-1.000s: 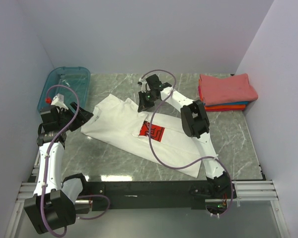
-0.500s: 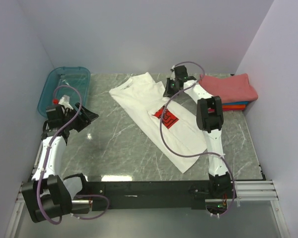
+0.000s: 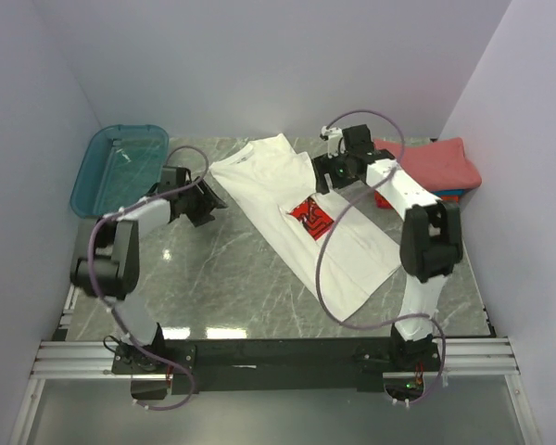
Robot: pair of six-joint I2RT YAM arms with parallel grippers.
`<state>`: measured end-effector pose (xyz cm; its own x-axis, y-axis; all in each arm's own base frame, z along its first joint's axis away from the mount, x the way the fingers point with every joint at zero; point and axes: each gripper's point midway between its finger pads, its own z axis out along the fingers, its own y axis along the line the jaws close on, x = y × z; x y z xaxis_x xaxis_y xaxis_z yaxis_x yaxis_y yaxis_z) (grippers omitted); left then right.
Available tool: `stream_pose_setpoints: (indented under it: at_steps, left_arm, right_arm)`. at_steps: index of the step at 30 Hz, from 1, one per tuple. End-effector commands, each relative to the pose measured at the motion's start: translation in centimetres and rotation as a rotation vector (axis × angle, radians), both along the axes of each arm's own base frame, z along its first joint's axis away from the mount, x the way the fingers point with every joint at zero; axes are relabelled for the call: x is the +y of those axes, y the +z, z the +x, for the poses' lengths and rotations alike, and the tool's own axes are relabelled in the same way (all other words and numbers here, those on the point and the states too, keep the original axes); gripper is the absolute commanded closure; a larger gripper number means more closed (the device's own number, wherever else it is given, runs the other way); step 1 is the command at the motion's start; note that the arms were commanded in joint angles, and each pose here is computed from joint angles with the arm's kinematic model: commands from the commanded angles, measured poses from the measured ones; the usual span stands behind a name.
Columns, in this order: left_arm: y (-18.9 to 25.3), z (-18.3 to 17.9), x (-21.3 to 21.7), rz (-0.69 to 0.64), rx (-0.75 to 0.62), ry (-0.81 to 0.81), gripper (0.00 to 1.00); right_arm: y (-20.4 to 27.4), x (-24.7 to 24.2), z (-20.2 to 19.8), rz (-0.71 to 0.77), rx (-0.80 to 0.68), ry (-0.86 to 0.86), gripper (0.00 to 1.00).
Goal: Fold and stack the t-shirts
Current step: Fold the tshirt
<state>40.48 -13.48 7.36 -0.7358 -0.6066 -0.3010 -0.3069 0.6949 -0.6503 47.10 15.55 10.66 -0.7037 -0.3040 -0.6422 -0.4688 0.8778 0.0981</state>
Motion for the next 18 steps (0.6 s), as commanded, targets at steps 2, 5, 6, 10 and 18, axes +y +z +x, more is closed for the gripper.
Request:
stream_pose_setpoints:
  at_steps: [2,5,6,10,18]
  left_arm:
    - [-0.9,6.1,0.7,0.025,-0.006,0.110,0.36]
    - [-1.9,8.4,0.6,0.048,0.009,0.106,0.37]
    - [-2.1,8.6,0.7,0.059,0.021,0.104,0.38]
    - [-2.9,10.8,0.6,0.077,0.039,0.103,0.40]
    - [-6.4,12.2,1.3,0.152,0.137,0.095,0.52]
  right_arm:
    - [3.7,-0.1,-4.3,-0.136,-0.233,0.209,0.14]
    - [4.7,1.1,-7.8,-0.016,-0.238,0.262,0.04]
    - [3.8,2.3,-9.9,0.015,-0.174,0.416,0.14]
    - [1.3,6.3,-17.3,-0.013,-0.086,0.663,0.27]
    - [-5.0,6.1,-21.0,-0.378,-0.117,0.611,0.30]
